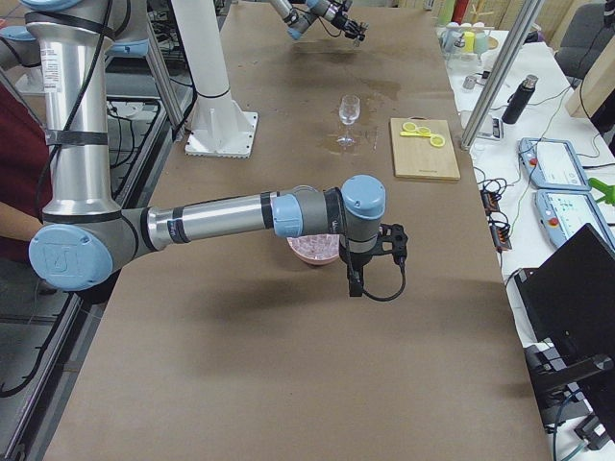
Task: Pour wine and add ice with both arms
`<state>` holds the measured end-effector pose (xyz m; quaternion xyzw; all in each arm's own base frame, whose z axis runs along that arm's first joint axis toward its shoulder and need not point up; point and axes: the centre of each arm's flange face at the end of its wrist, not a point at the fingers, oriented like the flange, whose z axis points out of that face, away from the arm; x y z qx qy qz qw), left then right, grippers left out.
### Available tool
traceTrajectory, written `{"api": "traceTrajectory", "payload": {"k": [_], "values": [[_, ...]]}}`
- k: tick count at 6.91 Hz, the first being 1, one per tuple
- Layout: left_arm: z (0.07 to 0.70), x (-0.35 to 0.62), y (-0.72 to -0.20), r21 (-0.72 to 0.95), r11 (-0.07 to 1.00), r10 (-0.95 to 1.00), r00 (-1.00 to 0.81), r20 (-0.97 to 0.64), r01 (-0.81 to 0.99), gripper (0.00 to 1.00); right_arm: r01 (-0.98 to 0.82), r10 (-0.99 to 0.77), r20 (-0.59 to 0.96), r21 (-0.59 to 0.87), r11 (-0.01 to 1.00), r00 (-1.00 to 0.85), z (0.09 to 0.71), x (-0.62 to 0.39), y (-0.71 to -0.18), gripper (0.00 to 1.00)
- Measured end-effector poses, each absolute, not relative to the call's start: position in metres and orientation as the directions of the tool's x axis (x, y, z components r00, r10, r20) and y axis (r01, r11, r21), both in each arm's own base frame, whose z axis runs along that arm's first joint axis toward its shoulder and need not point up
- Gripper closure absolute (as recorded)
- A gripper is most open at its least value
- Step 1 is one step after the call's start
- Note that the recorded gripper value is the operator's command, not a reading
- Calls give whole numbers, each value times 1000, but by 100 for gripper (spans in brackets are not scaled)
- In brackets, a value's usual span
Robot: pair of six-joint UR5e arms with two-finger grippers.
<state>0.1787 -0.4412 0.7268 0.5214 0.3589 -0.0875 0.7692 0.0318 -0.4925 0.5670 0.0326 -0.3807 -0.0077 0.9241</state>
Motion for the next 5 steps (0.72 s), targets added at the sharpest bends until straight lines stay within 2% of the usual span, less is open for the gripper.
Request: {"api": "traceTrajectory", "payload": {"k": [1,2,3,5], "values": [[726,179,-441,739,441,240,727,-644,509,72,-11,-37,702,63,998,711,568,32,-492,0],[726,179,-442,739,440,242,726,-644,510,59,-11,-35,702,61,998,712,570,32,-492,0],[725,180,-442,739,439,242,725,-645,511,51,-11,-34,701,59,998,712,571,32,-492,0],[723,180,-442,739,437,244,723,-647,514,47,-11,-34,700,60,998,713,570,32,-493,0]]}}
